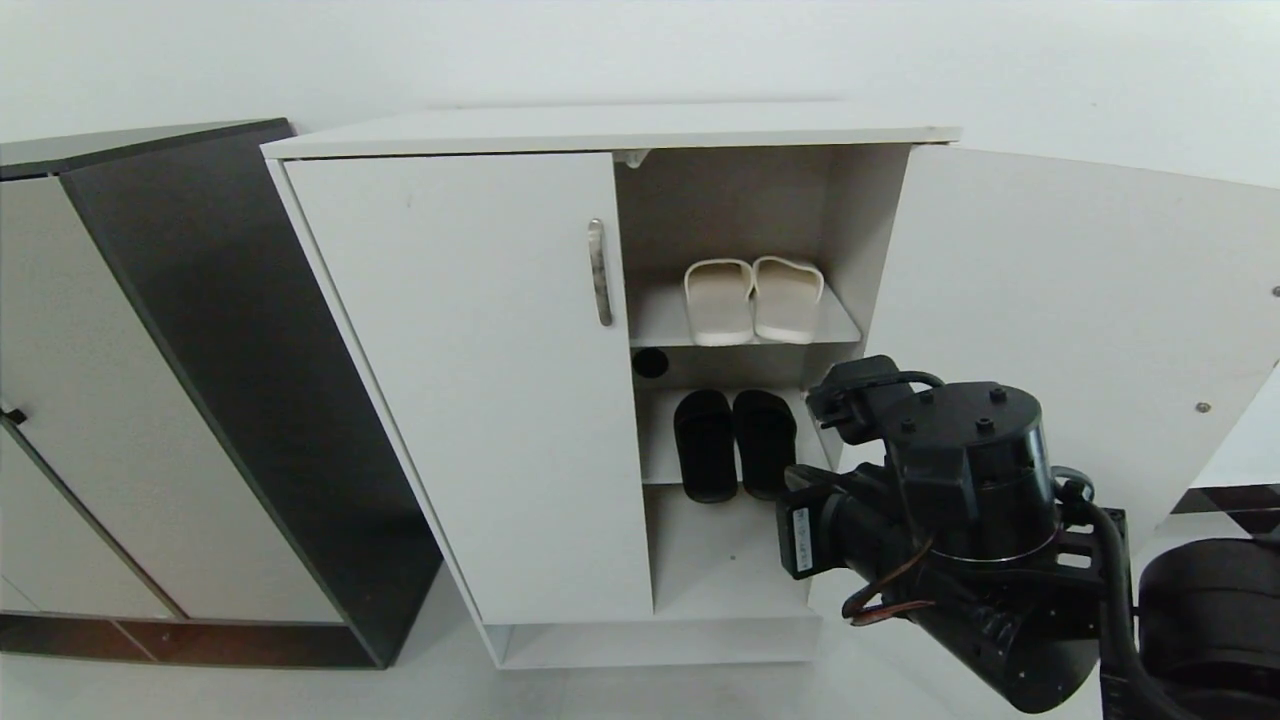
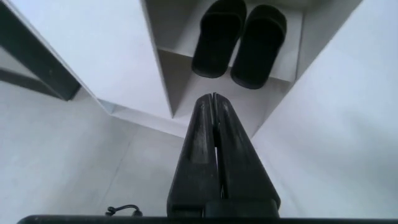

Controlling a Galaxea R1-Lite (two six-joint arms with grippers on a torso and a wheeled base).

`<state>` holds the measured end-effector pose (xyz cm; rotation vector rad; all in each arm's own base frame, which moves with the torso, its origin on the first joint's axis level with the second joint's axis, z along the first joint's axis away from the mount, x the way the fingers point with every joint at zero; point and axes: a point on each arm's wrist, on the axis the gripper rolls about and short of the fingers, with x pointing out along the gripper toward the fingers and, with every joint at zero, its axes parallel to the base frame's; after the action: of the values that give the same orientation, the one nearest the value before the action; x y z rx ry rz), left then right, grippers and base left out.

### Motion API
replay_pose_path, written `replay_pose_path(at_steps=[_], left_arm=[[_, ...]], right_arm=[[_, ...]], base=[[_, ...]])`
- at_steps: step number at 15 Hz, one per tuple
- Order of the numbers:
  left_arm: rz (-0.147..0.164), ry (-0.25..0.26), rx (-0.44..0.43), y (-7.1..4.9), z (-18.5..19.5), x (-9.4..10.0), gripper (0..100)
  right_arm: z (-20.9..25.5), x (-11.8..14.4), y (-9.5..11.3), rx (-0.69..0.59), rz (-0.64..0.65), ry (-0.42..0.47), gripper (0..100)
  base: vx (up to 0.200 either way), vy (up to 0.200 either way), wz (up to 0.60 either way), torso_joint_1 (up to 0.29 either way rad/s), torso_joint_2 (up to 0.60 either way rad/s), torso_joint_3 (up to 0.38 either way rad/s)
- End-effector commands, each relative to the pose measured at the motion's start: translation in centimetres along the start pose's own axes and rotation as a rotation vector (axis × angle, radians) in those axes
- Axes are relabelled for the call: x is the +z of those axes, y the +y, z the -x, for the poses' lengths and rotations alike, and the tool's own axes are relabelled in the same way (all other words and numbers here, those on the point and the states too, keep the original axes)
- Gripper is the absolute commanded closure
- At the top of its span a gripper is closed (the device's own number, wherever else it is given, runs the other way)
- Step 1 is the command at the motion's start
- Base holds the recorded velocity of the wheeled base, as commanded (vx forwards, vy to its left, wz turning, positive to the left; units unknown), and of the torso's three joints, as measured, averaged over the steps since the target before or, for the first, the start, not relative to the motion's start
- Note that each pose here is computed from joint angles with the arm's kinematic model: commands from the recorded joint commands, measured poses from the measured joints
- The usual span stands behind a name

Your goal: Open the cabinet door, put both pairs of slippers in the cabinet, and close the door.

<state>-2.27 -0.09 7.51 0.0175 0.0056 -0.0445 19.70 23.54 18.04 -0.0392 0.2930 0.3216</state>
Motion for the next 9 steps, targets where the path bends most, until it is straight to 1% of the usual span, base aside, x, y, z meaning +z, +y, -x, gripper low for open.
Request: replay_pose_path(at_steps=[1, 2, 3, 6, 9], left_arm=[[-0.001, 0.000, 0.000, 0.00, 0.00, 0.00, 100], [-0.001, 0.000, 0.000, 0.00, 0.00, 0.00, 100], [-0.001, 0.000, 0.000, 0.00, 0.00, 0.00, 100], [0.001, 0.000, 0.003, 0.01, 0.00, 0.00, 100], [0.002, 0.000, 0.002, 0.00, 0.00, 0.00, 100]], right_arm=[[-0.21, -0.24, 0.08, -0.002, 0.005, 0.008, 100], [-0.19, -0.26, 0.11, -0.001, 0.008, 0.009, 100], [-0.28, -0.33, 0.10, -0.003, 0.009, 0.012, 100], [-0.31, -0.48, 0.09, -0.004, 0.012, 0.016, 100], [-0.24, -0.45, 0.05, -0.004, 0.011, 0.014, 100]], base=[[0.000, 0.000, 0.00, 0.000, 0.00, 0.000], [0.000, 0.000, 0.00, 0.000, 0.00, 0.000], [0.000, 0.000, 0.00, 0.007, -0.19, -0.203], [0.000, 0.000, 0.00, 0.027, -0.21, -0.333], [0.000, 0.000, 0.00, 0.043, -0.55, -0.360]])
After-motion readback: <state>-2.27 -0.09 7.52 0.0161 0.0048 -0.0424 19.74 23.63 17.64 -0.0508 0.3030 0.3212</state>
